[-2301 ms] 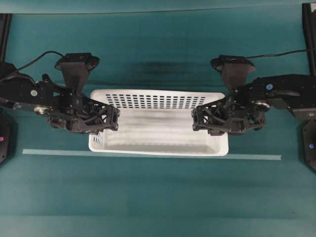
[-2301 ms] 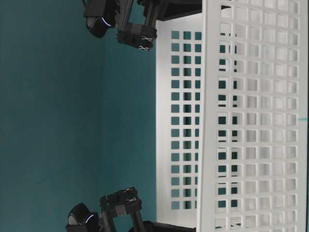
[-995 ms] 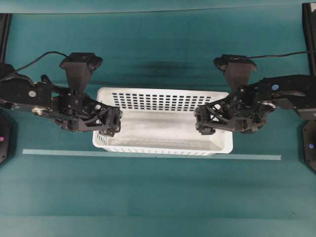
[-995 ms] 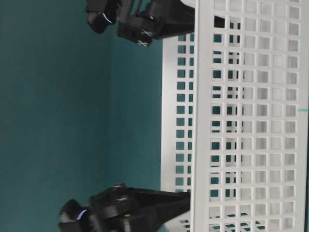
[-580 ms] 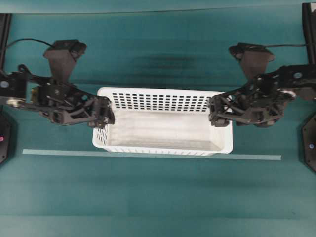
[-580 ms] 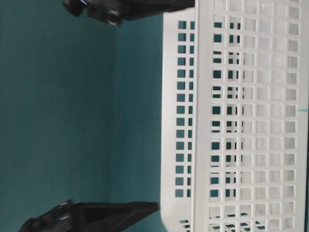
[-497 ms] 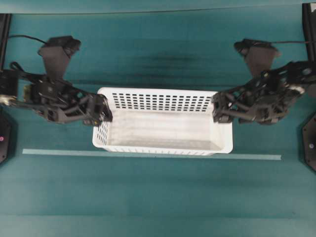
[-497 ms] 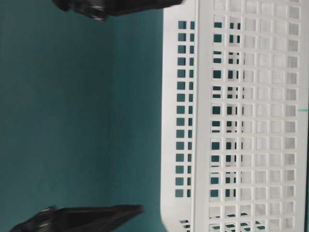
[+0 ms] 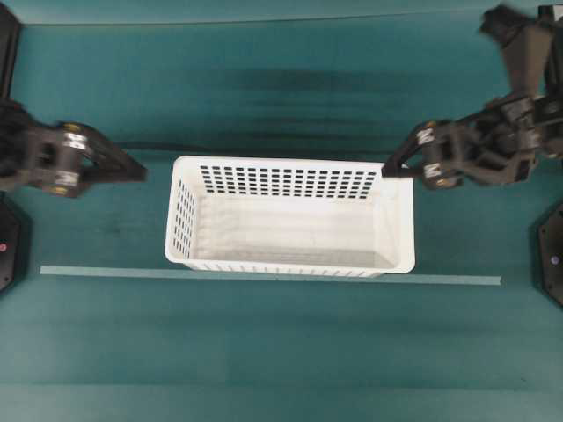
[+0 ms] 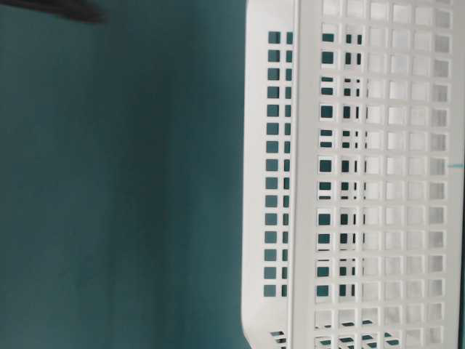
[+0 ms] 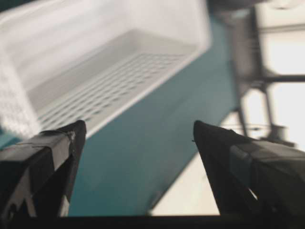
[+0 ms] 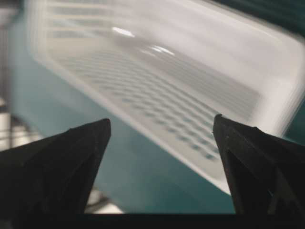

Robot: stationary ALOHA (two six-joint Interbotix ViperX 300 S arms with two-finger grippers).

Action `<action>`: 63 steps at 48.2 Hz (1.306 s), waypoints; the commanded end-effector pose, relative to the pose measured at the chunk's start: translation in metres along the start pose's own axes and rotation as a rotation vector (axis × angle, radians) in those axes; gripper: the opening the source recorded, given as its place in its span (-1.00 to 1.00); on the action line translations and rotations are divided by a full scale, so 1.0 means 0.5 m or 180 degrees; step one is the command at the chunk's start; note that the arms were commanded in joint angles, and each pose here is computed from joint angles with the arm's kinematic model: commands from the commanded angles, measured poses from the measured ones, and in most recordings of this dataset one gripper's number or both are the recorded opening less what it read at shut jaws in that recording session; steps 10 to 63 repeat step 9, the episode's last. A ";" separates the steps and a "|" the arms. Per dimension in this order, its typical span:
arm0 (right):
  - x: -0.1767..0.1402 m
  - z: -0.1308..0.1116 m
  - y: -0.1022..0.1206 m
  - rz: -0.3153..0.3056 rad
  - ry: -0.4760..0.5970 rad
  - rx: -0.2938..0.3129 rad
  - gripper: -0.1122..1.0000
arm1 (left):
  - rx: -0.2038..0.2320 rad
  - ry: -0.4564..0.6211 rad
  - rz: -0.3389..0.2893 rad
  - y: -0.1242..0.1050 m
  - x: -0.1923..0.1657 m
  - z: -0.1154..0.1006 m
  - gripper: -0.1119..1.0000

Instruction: Lift the white basket with both hands.

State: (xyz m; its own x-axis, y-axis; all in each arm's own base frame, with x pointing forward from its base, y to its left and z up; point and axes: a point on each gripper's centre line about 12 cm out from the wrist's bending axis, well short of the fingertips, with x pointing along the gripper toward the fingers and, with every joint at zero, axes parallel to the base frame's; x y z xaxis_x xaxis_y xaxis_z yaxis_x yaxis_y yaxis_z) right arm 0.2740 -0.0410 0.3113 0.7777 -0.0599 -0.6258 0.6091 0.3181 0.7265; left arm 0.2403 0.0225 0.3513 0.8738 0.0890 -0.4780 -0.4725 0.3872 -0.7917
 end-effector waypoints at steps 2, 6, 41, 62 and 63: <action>-0.026 0.010 0.032 0.0423 -0.0235 -0.0213 0.84 | 0.0180 -0.0145 -0.0293 -0.021 -0.027 0.009 0.90; -0.043 0.000 0.046 0.0681 -0.0329 -0.0403 0.83 | 0.0354 -0.0246 -0.0517 -0.036 -0.045 0.012 0.90; -0.058 -0.013 0.060 0.0901 -0.0398 -0.0639 0.83 | 0.0511 -0.0307 -0.0698 -0.049 -0.055 0.011 0.90; -0.058 -0.013 0.060 0.0901 -0.0398 -0.0639 0.83 | 0.0511 -0.0307 -0.0698 -0.049 -0.055 0.011 0.90; -0.058 -0.013 0.060 0.0901 -0.0398 -0.0639 0.83 | 0.0511 -0.0307 -0.0698 -0.049 -0.055 0.011 0.90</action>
